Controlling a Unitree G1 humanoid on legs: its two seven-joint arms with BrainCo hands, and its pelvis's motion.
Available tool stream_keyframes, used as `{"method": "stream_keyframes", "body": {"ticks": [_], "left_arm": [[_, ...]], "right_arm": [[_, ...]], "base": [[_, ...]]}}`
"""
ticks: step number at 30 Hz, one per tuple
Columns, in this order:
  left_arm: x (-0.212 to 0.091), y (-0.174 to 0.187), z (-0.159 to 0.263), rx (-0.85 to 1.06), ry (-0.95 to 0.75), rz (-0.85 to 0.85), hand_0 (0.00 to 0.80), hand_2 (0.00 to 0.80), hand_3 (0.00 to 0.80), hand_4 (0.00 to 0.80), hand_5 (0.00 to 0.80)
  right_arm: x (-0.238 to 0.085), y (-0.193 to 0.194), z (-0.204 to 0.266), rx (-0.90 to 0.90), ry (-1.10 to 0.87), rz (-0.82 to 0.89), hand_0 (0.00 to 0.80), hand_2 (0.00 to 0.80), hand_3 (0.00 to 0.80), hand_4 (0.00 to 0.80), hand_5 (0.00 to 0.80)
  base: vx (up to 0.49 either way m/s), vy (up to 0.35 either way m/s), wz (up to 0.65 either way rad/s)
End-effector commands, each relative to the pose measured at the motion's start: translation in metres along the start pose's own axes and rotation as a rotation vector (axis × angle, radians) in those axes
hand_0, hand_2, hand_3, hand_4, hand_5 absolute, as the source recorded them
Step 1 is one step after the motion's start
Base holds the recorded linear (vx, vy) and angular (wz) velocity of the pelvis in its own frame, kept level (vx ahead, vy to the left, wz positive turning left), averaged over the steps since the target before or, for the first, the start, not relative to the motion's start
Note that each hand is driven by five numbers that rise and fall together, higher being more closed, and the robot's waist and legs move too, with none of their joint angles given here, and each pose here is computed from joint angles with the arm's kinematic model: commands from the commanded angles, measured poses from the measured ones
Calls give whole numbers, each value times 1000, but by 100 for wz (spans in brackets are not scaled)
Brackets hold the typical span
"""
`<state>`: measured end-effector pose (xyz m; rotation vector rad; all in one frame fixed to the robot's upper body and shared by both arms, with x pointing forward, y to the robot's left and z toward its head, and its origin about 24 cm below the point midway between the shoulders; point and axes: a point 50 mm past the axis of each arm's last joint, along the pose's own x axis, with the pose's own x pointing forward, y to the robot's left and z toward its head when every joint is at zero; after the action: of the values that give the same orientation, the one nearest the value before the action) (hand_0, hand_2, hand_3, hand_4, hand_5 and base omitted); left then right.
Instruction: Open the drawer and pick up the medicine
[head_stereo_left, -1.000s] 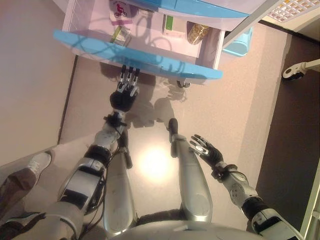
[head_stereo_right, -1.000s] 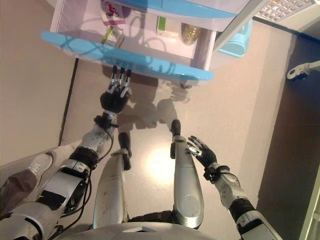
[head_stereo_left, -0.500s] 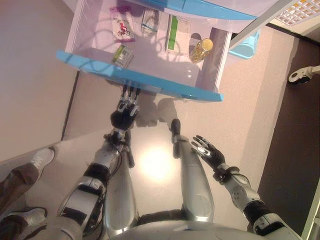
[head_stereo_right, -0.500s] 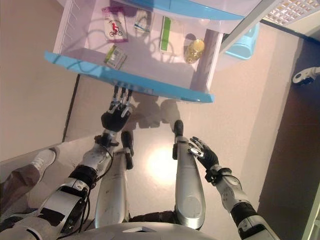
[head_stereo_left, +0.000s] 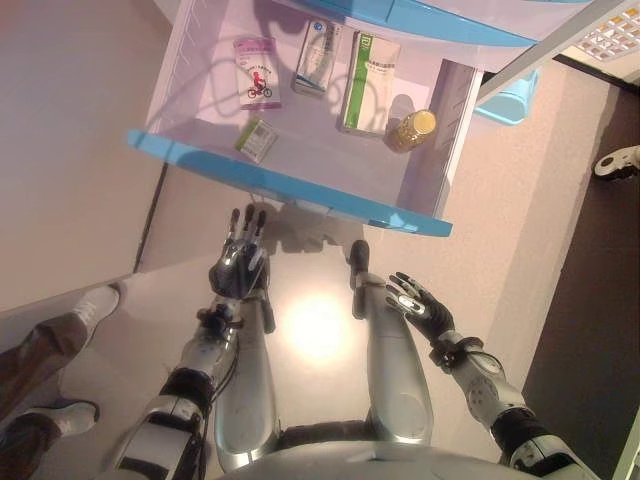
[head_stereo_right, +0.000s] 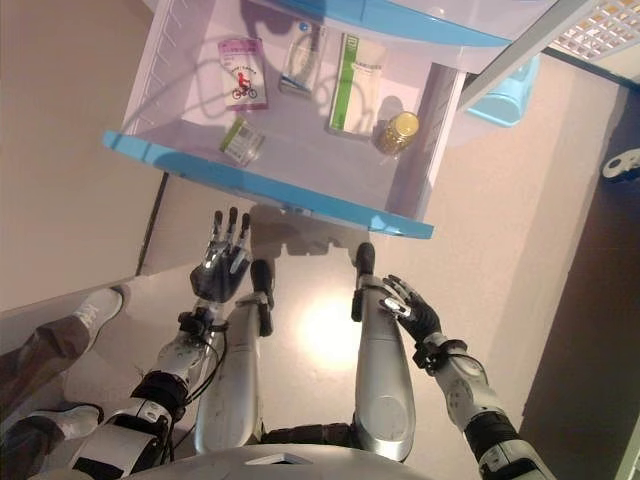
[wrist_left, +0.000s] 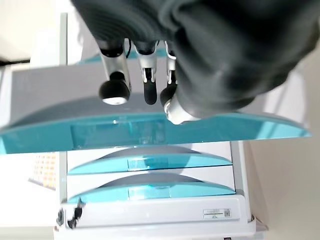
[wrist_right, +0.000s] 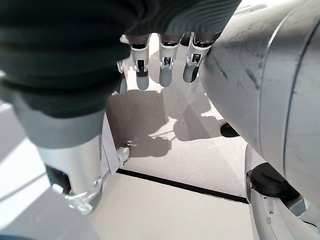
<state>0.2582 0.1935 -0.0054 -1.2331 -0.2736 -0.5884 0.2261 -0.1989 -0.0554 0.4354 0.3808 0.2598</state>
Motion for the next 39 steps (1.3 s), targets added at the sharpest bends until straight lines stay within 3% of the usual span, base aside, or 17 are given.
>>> {"method": "stream_keyframes", "body": {"ticks": [1, 15, 17, 18, 19, 22, 28, 34, 39], "left_arm": [[-15, -10, 6, 47, 0, -51, 800, 800, 800, 800, 800], [-60, -5, 6, 9, -6, 97, 787, 787, 787, 787, 787], [-62, -4, 6, 9, -2, 120, 621, 621, 621, 621, 621], [-63, -4, 6, 10, -1, 133, 282, 282, 282, 282, 282], [-63, -3, 6, 19, 4, 140, 0, 0, 0, 0, 0], [-66, -1, 9, 69, 23, 192, 0, 0, 0, 0, 0], [-70, 2, 28, 364, 119, 350, 0, 0, 0, 0, 0], [-76, 3, 44, 482, 144, 516, 0, 0, 0, 0, 0], [-88, 5, 52, 514, 189, 618, 0, 0, 0, 0, 0]], "right_arm": [[-32, -10, -17, -5, 54, -23, 0, 0, 0, 0, 0], [-44, -18, -20, 2, 38, -55, 0, 0, 0, 0, 0], [-44, -19, -20, 5, 34, -61, 0, 0, 0, 0, 0], [-44, -19, -19, 5, 32, -64, 0, 0, 0, 0, 0], [-43, -19, -17, 3, 24, -68, 0, 0, 0, 0, 0], [-44, -21, -16, 12, 8, -90, 0, 0, 0, 0, 0], [-49, -30, -9, -30, -20, -179, 0, 0, 0, 0, 0], [-63, -54, -5, -129, 4, -411, 0, 0, 0, 0, 0], [-81, -75, -8, -59, -1, -617, 0, 0, 0, 0, 0]], "base": [[-1, 59, 1], [4, 6, 3], [-17, -12, 7], [-90, -8, 8], [-90, -6, 6], [-46, -6, 7], [-16, 0, 9], [8, -11, 2], [29, -27, 7]]}}
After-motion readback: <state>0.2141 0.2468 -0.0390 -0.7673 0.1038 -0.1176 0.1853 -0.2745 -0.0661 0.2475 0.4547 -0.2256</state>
